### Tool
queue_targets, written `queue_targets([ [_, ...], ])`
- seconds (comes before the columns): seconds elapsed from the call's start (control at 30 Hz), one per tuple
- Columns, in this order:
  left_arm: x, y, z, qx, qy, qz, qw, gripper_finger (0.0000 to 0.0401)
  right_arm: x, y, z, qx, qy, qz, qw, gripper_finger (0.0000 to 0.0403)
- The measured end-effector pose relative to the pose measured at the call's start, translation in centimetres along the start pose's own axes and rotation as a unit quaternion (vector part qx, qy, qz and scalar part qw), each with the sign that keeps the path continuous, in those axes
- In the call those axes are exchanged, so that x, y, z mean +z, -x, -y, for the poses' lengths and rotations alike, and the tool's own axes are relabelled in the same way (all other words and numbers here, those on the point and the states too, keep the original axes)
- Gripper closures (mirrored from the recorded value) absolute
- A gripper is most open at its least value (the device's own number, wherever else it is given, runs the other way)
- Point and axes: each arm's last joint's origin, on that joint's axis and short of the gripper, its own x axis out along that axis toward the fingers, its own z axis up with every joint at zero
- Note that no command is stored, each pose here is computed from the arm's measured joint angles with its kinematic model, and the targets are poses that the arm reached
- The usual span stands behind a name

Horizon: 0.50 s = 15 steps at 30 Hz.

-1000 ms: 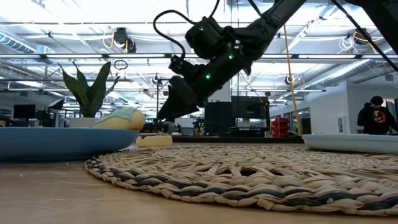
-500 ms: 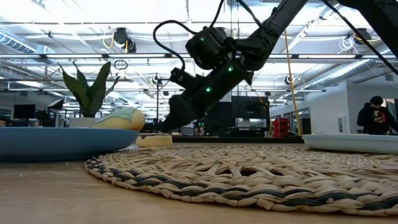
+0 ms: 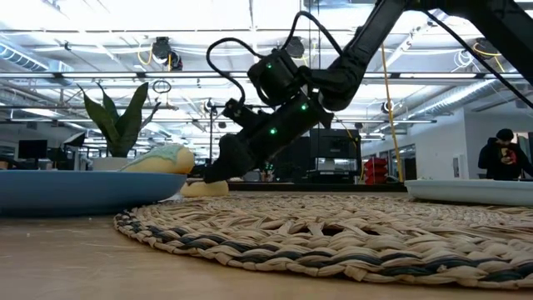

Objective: Pick & Place donuts
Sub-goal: Put the large black donut on the blue plate

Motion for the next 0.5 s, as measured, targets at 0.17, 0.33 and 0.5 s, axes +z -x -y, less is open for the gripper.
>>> queue_targets([
  [0.17,0.0,0.0,0.0,0.0,0.0,0.0,1.0,0.0336,-0.2,-0.1,1.1,-0.01,-0.007,-0.006,1.0,0.0078],
  [0.33,0.0,0.0,0.0,0.0,0.001,0.0,1.0,0.0336,-0.3,-0.1,1.2,0.006,-0.02,-0.011,1.0,0.0078],
  [0.5,0.0,0.0,0.0,0.0,0.001,0.0,1.0,0.0336,-0.2,-0.1,1.2,0.018,-0.021,-0.007,1.0,0.0078],
])
